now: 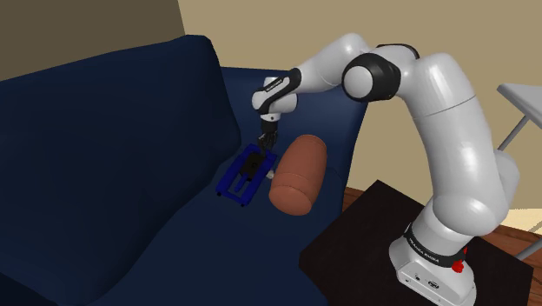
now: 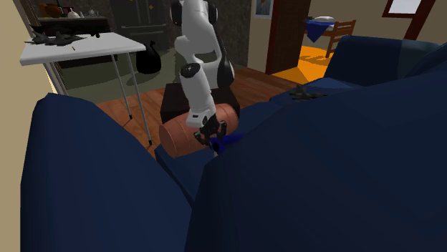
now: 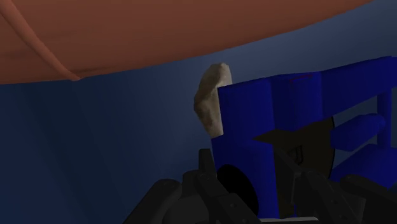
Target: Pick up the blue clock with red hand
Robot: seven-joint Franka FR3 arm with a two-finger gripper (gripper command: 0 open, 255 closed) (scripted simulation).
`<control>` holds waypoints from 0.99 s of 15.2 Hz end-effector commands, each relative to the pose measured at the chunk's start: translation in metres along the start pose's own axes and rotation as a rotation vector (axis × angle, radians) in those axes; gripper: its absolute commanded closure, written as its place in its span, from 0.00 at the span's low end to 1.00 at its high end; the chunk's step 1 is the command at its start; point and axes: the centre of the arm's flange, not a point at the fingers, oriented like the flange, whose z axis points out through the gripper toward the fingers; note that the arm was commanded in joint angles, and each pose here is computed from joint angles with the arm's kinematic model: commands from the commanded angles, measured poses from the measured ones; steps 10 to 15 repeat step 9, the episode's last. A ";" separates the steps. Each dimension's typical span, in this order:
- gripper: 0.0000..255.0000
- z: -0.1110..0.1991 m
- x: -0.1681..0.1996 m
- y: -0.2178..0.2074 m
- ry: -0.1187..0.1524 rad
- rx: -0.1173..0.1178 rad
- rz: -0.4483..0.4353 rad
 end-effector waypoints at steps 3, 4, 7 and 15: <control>1.00 -0.022 0.000 -0.005 0.001 0.000 0.000; 1.00 -0.028 0.000 -0.006 0.001 0.000 0.000; 1.00 -0.043 0.000 -0.010 0.001 0.000 0.000; 1.00 -0.044 0.000 -0.010 0.001 0.000 0.000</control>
